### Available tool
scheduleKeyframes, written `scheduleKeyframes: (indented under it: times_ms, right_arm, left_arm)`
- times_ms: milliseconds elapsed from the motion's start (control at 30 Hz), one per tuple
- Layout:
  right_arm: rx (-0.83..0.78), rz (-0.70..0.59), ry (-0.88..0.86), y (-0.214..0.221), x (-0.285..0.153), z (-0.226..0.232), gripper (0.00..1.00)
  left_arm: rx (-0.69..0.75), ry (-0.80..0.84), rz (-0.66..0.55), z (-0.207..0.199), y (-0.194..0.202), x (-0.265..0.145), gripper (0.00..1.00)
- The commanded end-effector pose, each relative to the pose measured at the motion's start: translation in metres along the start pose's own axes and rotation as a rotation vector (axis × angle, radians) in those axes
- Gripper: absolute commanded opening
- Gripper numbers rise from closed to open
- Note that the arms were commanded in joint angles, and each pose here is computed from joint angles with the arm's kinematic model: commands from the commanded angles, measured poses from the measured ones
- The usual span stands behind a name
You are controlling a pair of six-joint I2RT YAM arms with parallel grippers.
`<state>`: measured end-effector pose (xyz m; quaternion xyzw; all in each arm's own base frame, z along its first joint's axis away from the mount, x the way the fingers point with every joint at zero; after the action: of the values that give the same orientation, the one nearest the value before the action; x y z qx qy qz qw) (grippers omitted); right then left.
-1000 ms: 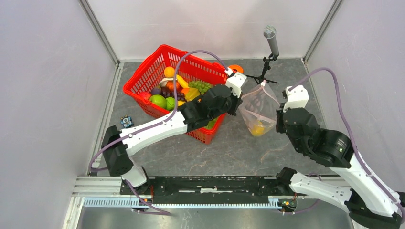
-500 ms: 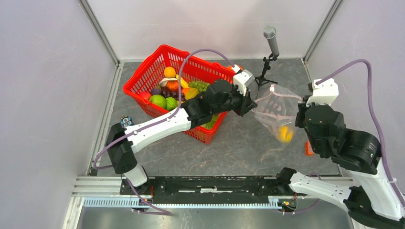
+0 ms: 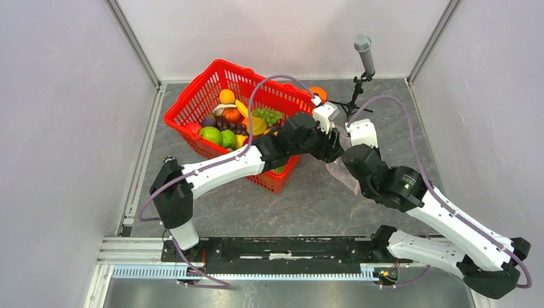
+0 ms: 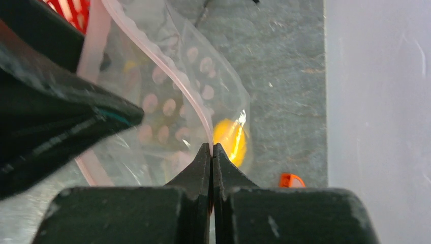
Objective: Place the food in the zip-top bag and seal the zipper
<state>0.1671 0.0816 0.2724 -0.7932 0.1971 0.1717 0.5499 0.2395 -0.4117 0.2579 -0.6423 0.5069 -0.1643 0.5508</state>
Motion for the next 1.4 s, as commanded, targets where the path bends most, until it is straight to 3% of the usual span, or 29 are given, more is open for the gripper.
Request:
scheduleKeyframes:
  times_ms: [0, 133, 233, 367, 467, 533, 567, 800, 867, 967, 1033, 1167, 1367]
  right_arm:
    - [0.149, -0.132, -0.081, -0.027, -0.003, 0.009, 0.0]
    - [0.182, -0.151, -0.113, -0.024, 0.0, 0.016, 0.0]
    - [0.196, -0.151, -0.106, -0.019, 0.003, 0.017, 0.0]
    - [0.219, -0.161, -0.104, -0.017, 0.004, 0.018, 0.0]
    - [0.248, -0.182, -0.126, -0.017, 0.003, 0.019, 0.0]
    - [0.26, -0.194, -0.15, -0.017, 0.002, 0.02, 0.0]
    - [0.262, -0.196, -0.159, -0.017, 0.003, 0.022, 0.0]
    - [0.281, -0.204, -0.209, -0.01, 0.004, 0.029, 0.0]
    - [0.284, -0.206, -0.221, -0.009, 0.004, 0.03, 0.0]
    - [0.287, -0.208, -0.246, -0.008, 0.005, 0.034, 0.0]
    - [0.286, -0.21, -0.262, -0.008, 0.005, 0.036, 0.0]
    - [0.288, -0.211, -0.281, -0.008, 0.003, 0.037, 0.0]
    - [0.29, -0.228, -0.287, -0.007, 0.0, 0.033, 0.0]
  left_arm:
    - [0.017, -0.088, -0.06, 0.008, -0.028, -0.035, 0.67]
    - [0.031, -0.11, -0.122, 0.004, -0.044, -0.061, 0.71]
    - [0.044, -0.031, -0.177, -0.008, -0.055, -0.079, 0.83]
    - [0.065, 0.053, -0.219, -0.022, -0.068, -0.096, 0.83]
    - [0.092, -0.068, -0.273, -0.008, -0.07, -0.109, 0.86]
    - [0.126, -0.2, -0.28, 0.012, -0.067, -0.12, 0.99]
    - [0.133, -0.261, -0.275, 0.025, -0.064, -0.124, 1.0]
    - [0.085, -0.566, -0.131, 0.112, -0.046, -0.144, 1.0]
    - [0.091, -0.555, -0.072, 0.126, -0.042, -0.143, 1.0]
    - [0.091, -0.411, 0.106, 0.143, -0.027, -0.128, 1.0]
    - [0.095, -0.42, 0.197, 0.157, -0.021, -0.127, 0.98]
    - [0.052, -0.367, 0.248, 0.162, -0.018, -0.145, 1.0]
    - [-0.022, -0.529, 0.385, 0.168, 0.0, -0.173, 1.0]
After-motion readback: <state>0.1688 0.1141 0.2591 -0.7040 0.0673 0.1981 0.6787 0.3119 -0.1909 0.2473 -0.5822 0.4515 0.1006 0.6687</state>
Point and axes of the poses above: each gripper's point midway between its finger pads, its own x axis out along the fingers, its own z axis along the line the jaws close on, y = z × x, the point moved 6 cm from there along -x, back along the fingers, and after that the axes turned 1 degree about x, right-handed, at the moved point
